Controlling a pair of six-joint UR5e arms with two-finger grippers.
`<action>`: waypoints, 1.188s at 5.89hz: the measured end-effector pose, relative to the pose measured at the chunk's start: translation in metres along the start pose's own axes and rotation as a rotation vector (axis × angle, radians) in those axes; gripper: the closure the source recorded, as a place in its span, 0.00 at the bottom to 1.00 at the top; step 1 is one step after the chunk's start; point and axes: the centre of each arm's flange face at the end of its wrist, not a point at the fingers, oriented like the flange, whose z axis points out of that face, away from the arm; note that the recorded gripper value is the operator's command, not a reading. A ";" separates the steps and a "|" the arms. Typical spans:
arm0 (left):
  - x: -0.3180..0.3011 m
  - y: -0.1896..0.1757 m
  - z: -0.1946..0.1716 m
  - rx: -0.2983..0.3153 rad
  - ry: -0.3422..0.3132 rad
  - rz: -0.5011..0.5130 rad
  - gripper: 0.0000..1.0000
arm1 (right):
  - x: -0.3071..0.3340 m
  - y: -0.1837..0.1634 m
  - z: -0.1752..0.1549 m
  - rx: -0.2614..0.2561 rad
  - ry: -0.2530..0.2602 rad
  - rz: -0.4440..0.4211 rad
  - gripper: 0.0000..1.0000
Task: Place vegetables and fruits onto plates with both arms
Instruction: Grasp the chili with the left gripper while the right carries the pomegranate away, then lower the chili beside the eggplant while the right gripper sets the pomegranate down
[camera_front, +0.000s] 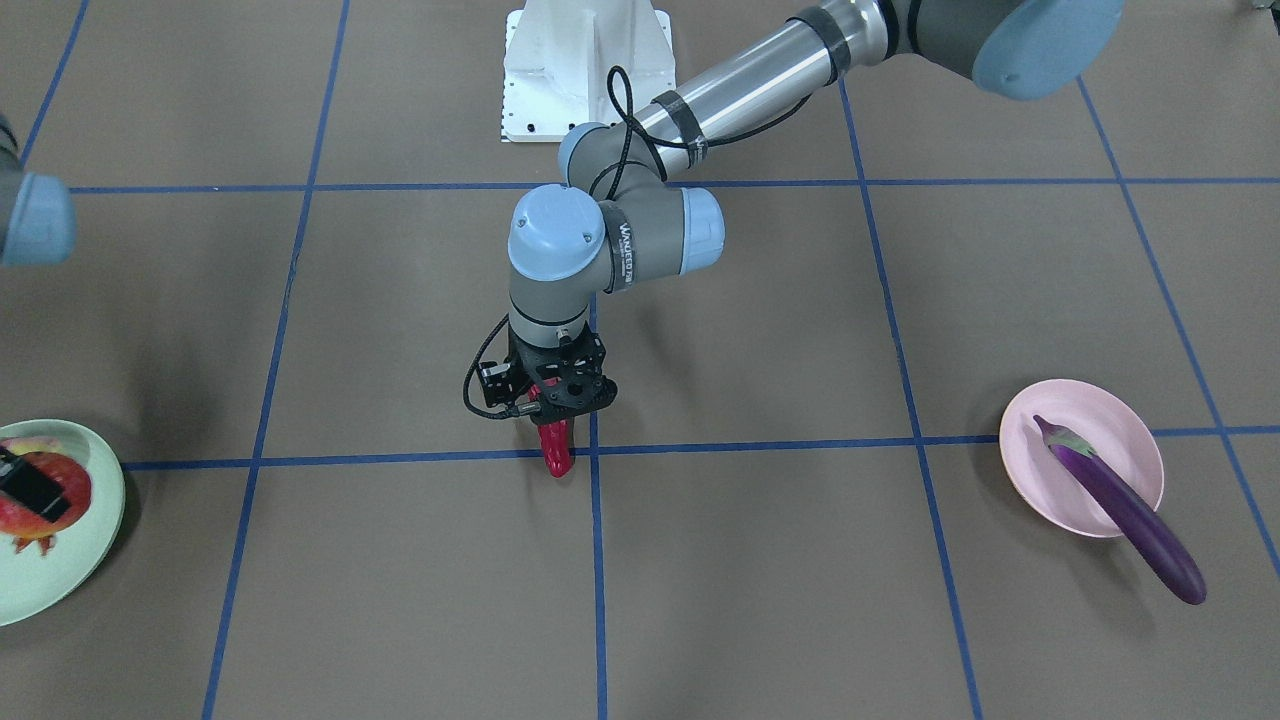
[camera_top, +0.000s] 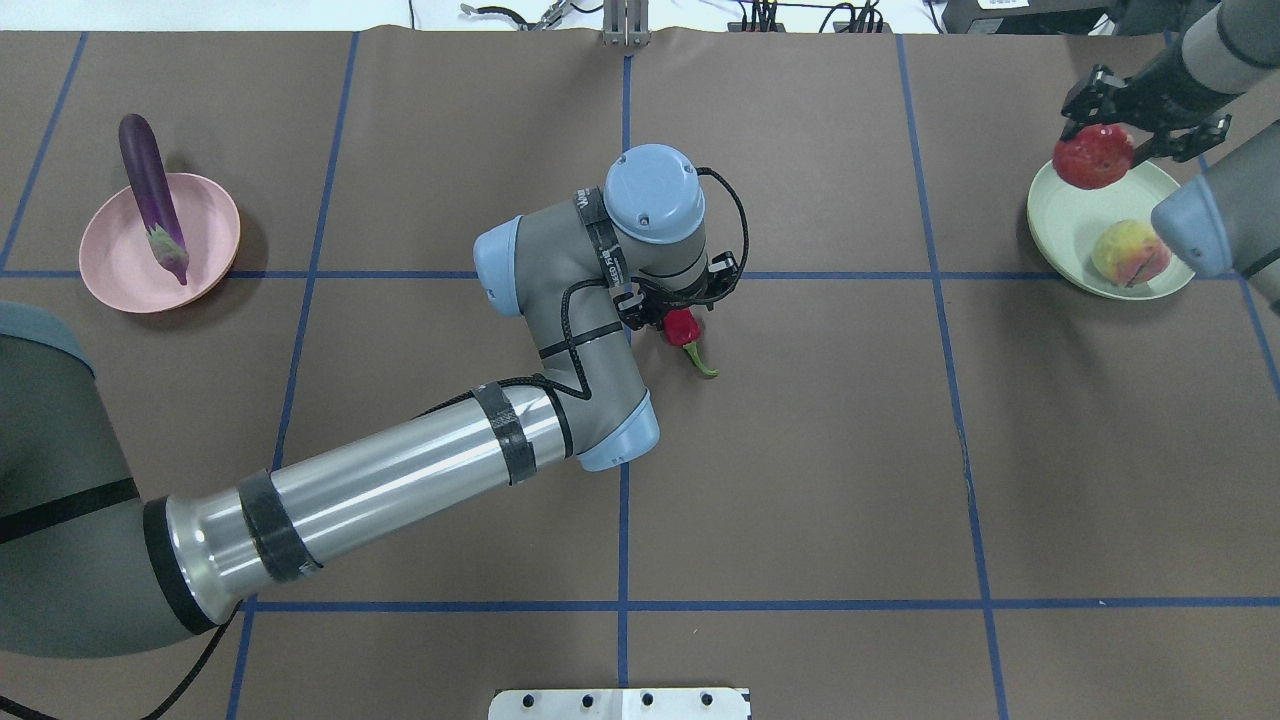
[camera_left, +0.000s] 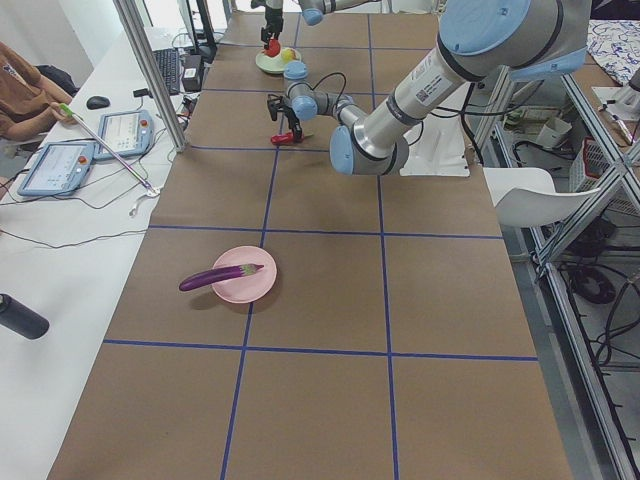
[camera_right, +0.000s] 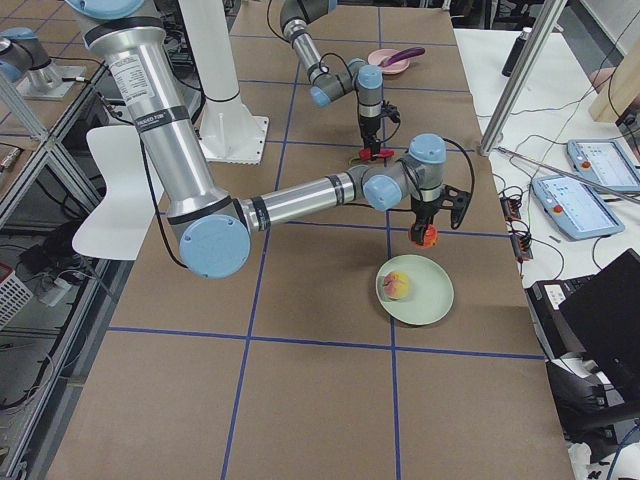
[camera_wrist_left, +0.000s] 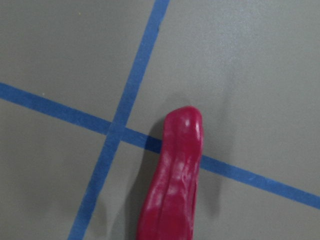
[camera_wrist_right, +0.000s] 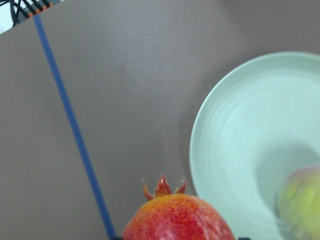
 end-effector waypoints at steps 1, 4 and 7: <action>0.001 0.001 0.000 0.007 0.010 0.004 1.00 | 0.034 -0.037 0.002 0.004 0.033 -0.007 1.00; 0.010 -0.066 -0.085 0.090 0.138 -0.023 1.00 | 0.071 -0.061 0.031 -0.036 0.093 -0.016 1.00; -0.192 -0.196 -0.126 0.092 0.083 0.046 1.00 | 0.036 -0.024 0.075 -0.095 0.112 -0.084 0.42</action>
